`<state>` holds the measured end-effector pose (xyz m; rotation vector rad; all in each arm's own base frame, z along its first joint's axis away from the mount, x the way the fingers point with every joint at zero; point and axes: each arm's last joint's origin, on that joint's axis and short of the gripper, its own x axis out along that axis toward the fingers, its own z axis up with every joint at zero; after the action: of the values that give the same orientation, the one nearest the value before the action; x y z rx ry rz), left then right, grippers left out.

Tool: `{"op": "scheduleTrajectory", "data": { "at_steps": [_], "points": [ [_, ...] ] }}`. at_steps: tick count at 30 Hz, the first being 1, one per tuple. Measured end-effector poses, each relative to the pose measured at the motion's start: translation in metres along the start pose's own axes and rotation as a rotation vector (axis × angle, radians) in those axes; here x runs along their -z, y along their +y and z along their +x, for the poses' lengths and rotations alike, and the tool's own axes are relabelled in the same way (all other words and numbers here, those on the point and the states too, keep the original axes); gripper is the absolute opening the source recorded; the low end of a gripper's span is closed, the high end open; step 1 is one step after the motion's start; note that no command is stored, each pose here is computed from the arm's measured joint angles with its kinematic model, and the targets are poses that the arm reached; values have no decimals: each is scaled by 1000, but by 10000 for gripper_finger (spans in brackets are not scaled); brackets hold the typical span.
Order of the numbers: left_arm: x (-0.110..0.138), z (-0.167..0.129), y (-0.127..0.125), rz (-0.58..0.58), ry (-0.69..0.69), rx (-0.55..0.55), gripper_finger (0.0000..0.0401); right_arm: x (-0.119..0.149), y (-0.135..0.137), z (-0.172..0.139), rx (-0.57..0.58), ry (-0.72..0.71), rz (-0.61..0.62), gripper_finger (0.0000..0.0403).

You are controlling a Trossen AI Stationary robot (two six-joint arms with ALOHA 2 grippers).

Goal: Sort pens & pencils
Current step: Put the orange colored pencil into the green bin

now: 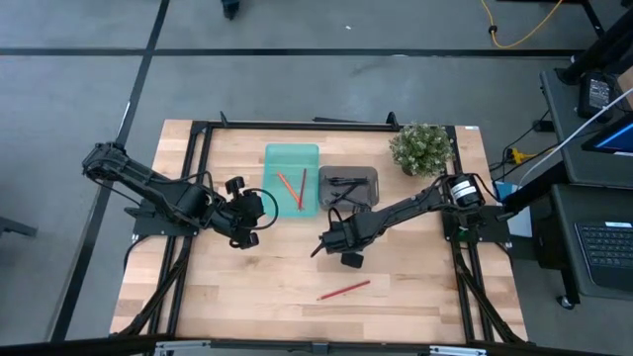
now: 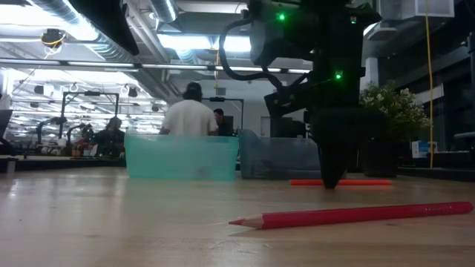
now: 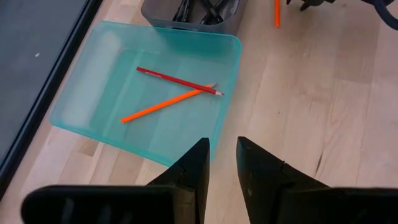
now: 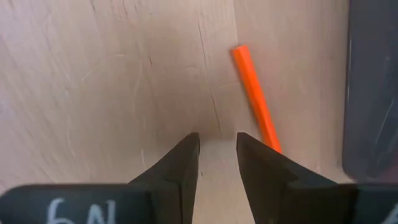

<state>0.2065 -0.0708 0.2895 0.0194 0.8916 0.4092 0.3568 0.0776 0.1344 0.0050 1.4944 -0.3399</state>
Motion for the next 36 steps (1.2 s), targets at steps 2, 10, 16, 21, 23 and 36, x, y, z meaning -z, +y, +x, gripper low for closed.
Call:
{"op": "scheduleTrajectory", "data": {
  "at_steps": [2, 10, 16, 21, 23, 36],
  "points": [
    [0, 0, 0, 0, 0, 0, 75, 0, 0, 0, 0, 0, 11, 114],
    [4, -6, -9, 42, -23, 23, 73, -14, 23, -33, -89, -76, 111, 114],
    [8, -4, -26, 34, -22, 51, 67, -30, 50, -124, -60, -333, 2, 106],
    [13, 11, -50, 37, 22, 73, 67, -15, 47, -219, 221, -596, -52, 85],
    [11, 22, -63, 46, 15, 100, 67, -7, 42, -255, 315, -719, -44, 78],
    [-84, 128, -105, 170, -62, 184, 67, 8, -2, -332, 251, -1006, -66, 69]
  ]
}}
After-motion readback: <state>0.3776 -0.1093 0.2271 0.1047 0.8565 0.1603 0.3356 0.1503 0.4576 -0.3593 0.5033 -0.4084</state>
